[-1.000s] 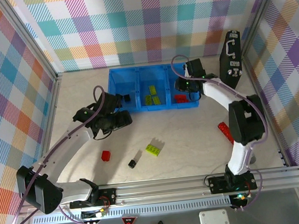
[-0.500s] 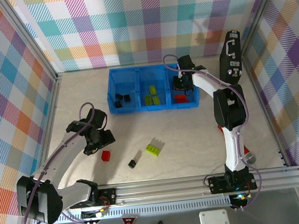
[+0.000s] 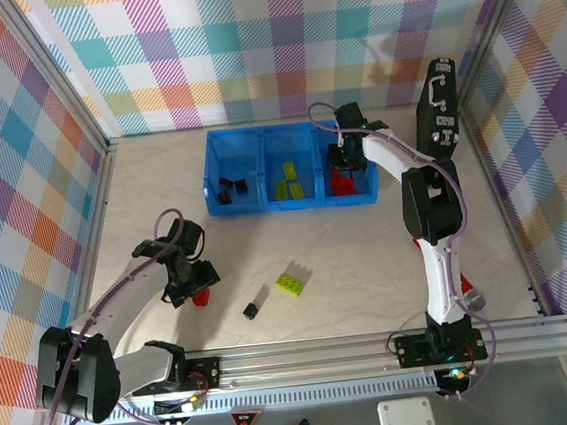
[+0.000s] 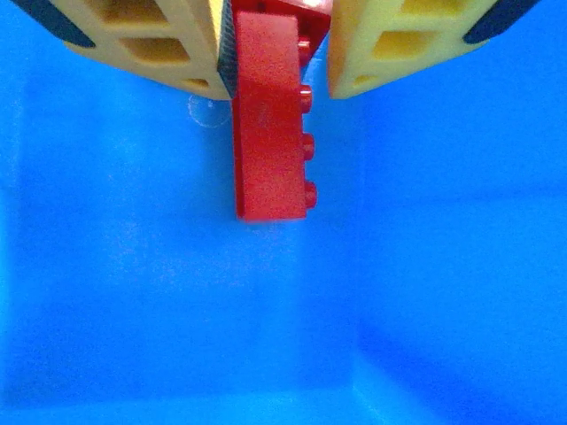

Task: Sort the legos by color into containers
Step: Place the lego in the container, then pick up the lego from the bottom-left of the table.

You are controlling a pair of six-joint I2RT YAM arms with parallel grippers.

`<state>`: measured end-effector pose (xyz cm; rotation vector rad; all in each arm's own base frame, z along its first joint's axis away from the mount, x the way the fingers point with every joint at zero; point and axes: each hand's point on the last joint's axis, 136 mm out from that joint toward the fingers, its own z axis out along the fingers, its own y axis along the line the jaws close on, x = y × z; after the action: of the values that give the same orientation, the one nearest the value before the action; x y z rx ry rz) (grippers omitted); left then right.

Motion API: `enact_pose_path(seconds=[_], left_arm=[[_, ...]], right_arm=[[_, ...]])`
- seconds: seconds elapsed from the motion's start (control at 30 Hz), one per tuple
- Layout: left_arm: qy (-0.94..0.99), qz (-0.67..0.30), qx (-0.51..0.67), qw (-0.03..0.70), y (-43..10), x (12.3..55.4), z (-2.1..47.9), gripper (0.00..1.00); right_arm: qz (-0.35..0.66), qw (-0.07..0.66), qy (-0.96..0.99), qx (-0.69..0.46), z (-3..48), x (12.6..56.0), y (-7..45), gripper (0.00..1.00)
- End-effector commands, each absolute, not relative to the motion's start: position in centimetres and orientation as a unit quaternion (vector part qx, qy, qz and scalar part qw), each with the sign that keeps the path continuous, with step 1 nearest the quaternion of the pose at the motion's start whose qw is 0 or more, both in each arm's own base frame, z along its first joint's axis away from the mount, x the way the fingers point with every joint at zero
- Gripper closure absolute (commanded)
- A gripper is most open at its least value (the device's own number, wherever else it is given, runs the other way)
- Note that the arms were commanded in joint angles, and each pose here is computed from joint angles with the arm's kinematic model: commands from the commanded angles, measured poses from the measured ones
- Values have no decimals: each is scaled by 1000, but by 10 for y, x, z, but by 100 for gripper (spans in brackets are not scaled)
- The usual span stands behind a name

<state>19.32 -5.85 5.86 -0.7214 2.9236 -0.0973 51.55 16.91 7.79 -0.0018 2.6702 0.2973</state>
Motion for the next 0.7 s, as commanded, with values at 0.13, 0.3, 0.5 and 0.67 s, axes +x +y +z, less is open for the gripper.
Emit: enact_pose_path(seconds=[0.13, 0.3, 0.5, 0.67], left_arm=[[962, -49, -263, 48, -62, 185, 42, 30], [963, -44, -263, 41, -60, 181, 35, 34], [964, -39, -258, 46, -59, 185, 34, 37], [966, -17, -251, 56, -52, 192, 35, 36]], right_arm=[[109, 226, 968, 2, 89, 518, 166, 60], [134, 238, 962, 5, 114, 513, 171, 60], [159, 260, 952, 7, 149, 501, 174, 59], [173, 277, 945, 4, 177, 487, 174, 59]])
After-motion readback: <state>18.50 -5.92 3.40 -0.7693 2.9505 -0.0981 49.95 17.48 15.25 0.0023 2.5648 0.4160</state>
